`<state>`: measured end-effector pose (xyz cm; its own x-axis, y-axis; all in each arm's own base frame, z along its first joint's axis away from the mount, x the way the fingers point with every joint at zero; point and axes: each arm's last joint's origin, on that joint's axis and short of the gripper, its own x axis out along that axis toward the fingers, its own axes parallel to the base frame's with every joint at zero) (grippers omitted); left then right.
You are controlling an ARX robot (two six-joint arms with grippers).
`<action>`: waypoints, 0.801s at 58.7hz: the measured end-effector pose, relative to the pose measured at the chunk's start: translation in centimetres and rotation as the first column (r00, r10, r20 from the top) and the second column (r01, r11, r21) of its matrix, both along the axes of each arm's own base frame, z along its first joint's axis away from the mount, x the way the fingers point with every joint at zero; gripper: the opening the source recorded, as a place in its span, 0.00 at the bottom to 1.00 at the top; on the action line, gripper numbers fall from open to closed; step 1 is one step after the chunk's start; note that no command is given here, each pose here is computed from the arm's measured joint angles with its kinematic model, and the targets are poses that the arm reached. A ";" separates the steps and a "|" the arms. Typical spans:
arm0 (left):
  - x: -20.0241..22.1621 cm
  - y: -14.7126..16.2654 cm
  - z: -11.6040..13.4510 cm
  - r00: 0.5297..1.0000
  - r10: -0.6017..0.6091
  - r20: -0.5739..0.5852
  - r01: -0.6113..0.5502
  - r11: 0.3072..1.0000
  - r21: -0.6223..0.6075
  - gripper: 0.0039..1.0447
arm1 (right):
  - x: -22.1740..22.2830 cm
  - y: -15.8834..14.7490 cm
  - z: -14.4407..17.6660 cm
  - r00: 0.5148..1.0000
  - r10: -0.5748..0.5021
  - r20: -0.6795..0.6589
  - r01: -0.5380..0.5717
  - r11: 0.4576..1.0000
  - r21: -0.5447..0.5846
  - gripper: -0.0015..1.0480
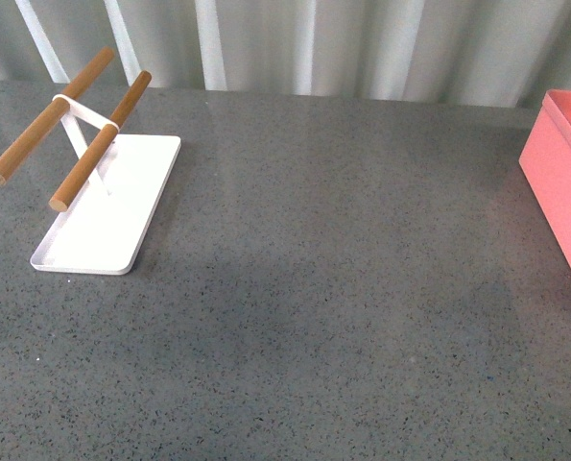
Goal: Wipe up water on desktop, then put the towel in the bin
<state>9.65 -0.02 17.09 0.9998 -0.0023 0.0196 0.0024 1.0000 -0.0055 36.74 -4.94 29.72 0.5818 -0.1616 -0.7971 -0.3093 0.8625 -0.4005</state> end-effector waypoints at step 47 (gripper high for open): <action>0.0 0.0 0.0 1.000 0.000 0.000 0.000 1.000 0.000 0.94 | 0.3 -4.3 -5.6 0.967 -0.248 -0.054 0.252 0.964 0.087 0.34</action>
<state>9.65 -0.02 17.09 0.9998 -0.0023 0.0196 0.0024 1.0000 -0.0052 37.01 -9.21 24.15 0.4976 -0.2219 -0.8386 -0.0945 0.9471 -0.3067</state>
